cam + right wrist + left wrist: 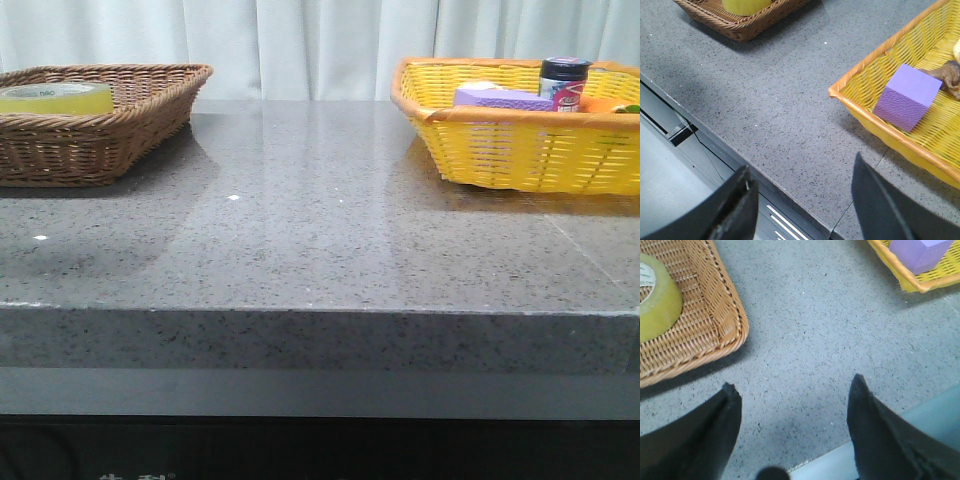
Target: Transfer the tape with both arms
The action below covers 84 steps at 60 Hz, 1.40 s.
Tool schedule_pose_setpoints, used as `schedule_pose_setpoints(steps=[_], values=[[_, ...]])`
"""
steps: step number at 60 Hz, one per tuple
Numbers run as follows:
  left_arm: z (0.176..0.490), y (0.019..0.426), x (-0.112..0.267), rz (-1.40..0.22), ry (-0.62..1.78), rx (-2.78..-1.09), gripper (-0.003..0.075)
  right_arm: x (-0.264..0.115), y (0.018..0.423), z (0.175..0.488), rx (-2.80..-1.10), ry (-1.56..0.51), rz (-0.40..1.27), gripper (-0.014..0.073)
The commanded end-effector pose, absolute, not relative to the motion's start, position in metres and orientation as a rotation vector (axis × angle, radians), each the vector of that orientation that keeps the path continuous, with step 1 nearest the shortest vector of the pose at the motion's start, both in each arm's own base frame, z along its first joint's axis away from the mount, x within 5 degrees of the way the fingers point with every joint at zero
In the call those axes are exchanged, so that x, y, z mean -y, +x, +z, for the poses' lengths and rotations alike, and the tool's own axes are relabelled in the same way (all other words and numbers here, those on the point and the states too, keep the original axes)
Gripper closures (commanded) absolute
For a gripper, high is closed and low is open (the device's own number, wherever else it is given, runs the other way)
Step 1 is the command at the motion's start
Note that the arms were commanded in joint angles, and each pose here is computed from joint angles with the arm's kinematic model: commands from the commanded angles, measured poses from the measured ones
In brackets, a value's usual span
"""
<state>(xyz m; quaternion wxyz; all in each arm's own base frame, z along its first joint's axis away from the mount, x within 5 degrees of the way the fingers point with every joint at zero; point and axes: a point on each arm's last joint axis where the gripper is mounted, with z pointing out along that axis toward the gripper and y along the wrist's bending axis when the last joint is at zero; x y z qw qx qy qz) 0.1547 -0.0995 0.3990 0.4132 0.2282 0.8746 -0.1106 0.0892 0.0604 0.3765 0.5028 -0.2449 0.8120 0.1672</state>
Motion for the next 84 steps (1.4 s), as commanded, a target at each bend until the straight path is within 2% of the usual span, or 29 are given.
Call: schedule_pose_setpoints(steps=[1,17,29,34,40,46,51,56,84], values=[[0.407,0.137,0.089,-0.349,0.52,-2.045,0.0262,-0.06,0.09,0.39,-1.874,-0.554,0.423,0.0162],[0.382,0.096,0.061,-0.416,0.465,-1.903,0.0262,-0.06,0.09,0.39,-1.874,-0.554,0.423,0.0162],[0.376,0.09,0.057,-0.418,0.463,-1.895,0.0263,-0.06,0.09,0.39,-1.875,-0.554,0.423,0.0162],[0.376,0.091,0.057,-0.42,0.462,-1.891,0.0296,-0.06,0.09,0.39,-1.875,-0.554,0.423,0.0174],[0.376,0.091,0.057,-0.42,0.462,-1.891,0.0407,-0.06,0.09,0.39,-1.877,-0.555,0.423,0.0271],[0.376,0.091,0.057,-0.42,0.462,-1.891,0.0556,-0.06,0.09,0.389,-1.883,-0.557,0.422,0.0435],[0.376,0.091,0.057,-0.42,0.462,-1.891,0.0656,-0.06,0.089,0.388,-1.893,-0.561,0.42,0.0574],[0.376,0.091,0.057,-0.42,0.462,-1.891,0.0731,-0.06,0.089,0.388,-1.9,-0.564,0.42,0.0671],[0.376,0.09,0.058,-0.421,0.462,-1.894,0.0741,-0.06,0.089,0.388,-1.898,-0.563,0.42,0.0662]])
